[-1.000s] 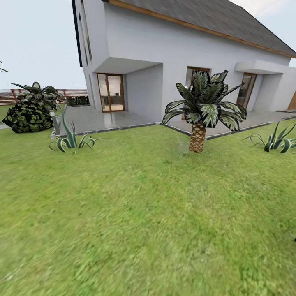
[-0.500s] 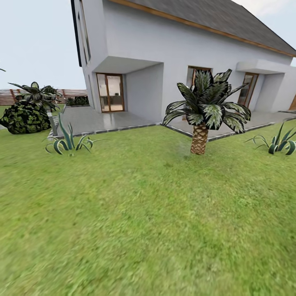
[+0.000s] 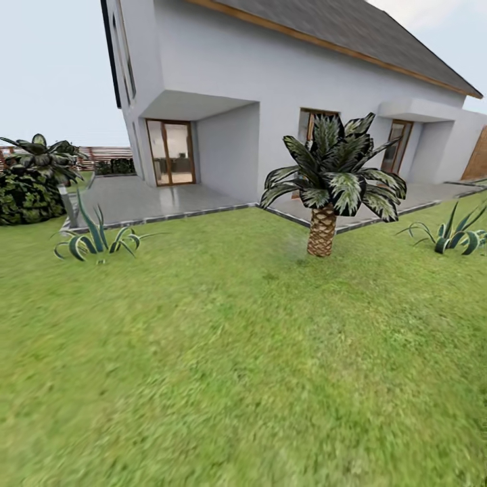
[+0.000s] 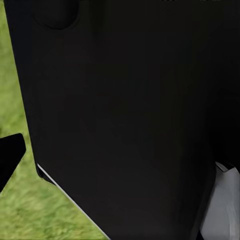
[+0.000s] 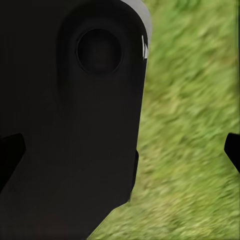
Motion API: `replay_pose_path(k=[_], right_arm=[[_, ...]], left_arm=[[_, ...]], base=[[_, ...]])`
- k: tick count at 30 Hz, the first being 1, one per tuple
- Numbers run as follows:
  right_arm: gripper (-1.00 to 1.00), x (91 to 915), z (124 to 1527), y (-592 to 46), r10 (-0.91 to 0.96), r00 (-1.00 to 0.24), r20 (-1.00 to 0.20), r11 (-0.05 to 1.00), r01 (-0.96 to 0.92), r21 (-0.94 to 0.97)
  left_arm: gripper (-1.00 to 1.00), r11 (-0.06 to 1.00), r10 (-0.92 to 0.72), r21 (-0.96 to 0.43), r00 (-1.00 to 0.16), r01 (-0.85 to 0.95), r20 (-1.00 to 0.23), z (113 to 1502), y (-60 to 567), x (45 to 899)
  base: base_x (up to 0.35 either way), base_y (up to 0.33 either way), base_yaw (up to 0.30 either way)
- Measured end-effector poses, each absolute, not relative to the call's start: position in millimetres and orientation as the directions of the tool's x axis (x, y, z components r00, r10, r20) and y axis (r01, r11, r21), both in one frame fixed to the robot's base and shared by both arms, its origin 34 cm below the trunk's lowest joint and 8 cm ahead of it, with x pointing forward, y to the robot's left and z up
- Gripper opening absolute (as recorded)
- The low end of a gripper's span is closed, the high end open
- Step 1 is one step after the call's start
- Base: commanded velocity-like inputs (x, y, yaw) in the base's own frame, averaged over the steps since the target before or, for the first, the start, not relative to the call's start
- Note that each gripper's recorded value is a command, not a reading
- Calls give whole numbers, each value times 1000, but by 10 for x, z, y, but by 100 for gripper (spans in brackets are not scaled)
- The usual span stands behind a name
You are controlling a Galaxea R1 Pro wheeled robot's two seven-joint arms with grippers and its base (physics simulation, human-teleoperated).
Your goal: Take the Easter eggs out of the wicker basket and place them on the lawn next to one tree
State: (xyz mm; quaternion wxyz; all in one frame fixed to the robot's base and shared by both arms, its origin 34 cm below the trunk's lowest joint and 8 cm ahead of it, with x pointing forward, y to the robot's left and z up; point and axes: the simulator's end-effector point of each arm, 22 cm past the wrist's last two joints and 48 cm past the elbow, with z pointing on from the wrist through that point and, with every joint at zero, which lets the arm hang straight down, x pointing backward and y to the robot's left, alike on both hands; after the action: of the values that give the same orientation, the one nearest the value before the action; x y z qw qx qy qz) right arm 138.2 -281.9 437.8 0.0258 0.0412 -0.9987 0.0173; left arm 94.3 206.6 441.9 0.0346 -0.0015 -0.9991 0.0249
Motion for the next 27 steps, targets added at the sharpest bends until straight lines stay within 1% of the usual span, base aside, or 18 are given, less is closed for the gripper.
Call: replay_pose_path(k=[4, 12, 21, 27], right_arm=[[100, 1382, 4379, -2820, -81, -995, 53, 996, -83, -33], [100, 1383, 4378, -2821, -80, -995, 53, 996, -82, -33], [100, 1382, 4379, -2820, -80, -995, 53, 996, -82, -33], [100, 1383, 4379, -2825, -80, -995, 53, 996, -82, -34]], left_arm=[[100, 999, 5, -49, -998, 1, 69, 4418, 2072, 944], [100, 999, 4, -49, -998, 1, 69, 4418, 2070, 945], [100, 999, 4, -49, -998, 1, 69, 4418, 2073, 946], [100, 999, 4, -49, -998, 1, 69, 4419, 2068, 942]], base=[[333, 0, -249], [333, 0, -41], [333, 0, -264], [333, 0, -72]])
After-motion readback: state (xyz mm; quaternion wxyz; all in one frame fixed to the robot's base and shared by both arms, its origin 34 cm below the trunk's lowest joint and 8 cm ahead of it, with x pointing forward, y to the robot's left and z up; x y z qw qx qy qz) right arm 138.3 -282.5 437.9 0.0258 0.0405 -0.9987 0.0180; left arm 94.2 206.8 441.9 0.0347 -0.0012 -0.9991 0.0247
